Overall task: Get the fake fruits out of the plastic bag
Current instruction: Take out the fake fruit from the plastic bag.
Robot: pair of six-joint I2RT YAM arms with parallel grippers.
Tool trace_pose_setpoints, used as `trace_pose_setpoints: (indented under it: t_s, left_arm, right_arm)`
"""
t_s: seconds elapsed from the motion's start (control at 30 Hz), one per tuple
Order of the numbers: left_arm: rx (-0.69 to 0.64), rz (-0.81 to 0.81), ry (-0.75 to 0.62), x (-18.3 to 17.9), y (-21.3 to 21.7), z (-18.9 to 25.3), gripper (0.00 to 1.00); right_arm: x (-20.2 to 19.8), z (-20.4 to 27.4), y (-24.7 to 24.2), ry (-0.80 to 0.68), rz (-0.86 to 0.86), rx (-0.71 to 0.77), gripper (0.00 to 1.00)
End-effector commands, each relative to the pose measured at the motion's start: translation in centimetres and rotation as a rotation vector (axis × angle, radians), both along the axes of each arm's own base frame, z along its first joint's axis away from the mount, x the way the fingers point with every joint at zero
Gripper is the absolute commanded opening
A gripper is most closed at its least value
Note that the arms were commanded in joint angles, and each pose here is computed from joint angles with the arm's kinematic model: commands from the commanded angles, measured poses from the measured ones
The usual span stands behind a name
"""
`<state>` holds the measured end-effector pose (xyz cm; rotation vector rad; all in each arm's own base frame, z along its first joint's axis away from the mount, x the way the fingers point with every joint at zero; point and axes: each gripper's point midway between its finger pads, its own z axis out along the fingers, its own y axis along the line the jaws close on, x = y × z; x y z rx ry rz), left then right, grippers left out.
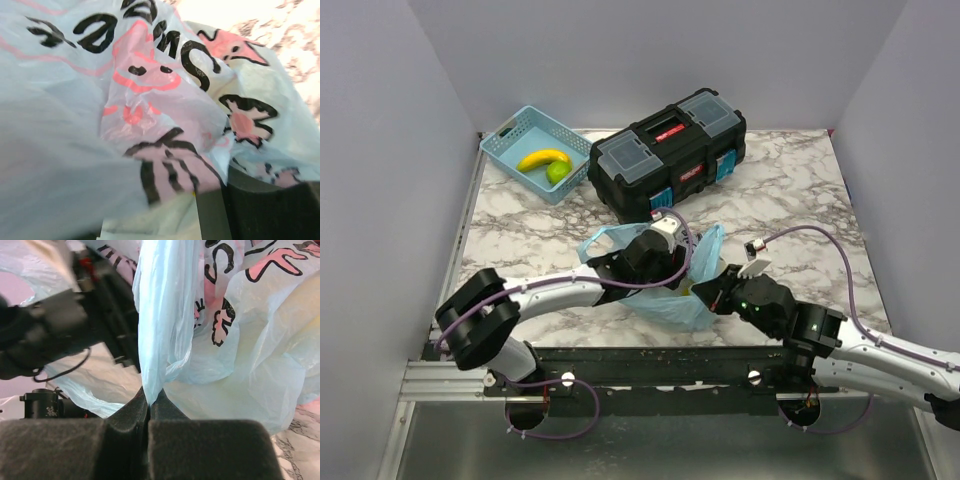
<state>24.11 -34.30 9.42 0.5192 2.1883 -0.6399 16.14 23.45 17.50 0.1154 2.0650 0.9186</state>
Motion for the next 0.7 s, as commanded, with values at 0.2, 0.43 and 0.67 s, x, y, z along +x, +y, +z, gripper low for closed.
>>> trace_pose_setpoints:
  t_s: [0.2, 0.43, 0.67]
  left_arm:
    - [-0.122, -0.169, -0.012, -4.8, 2.6, 6.3, 0.06]
    - [-0.216, -0.272, -0.108, -6.9, 4.2, 12.2, 0.0]
    - [-0.319, -0.306, -0.206, -7.9, 5.6, 18.2, 0.0]
  right_arm:
    - [0.3, -2.0, -2.5, 0.019, -0.092, -0.057, 0.01]
    - [0.4, -2.0, -3.0, 0.019, -0.113, -0.053, 0.01]
    - [0.3, -3.0, -3.1, 0.046, -0.132, -0.044, 0.01]
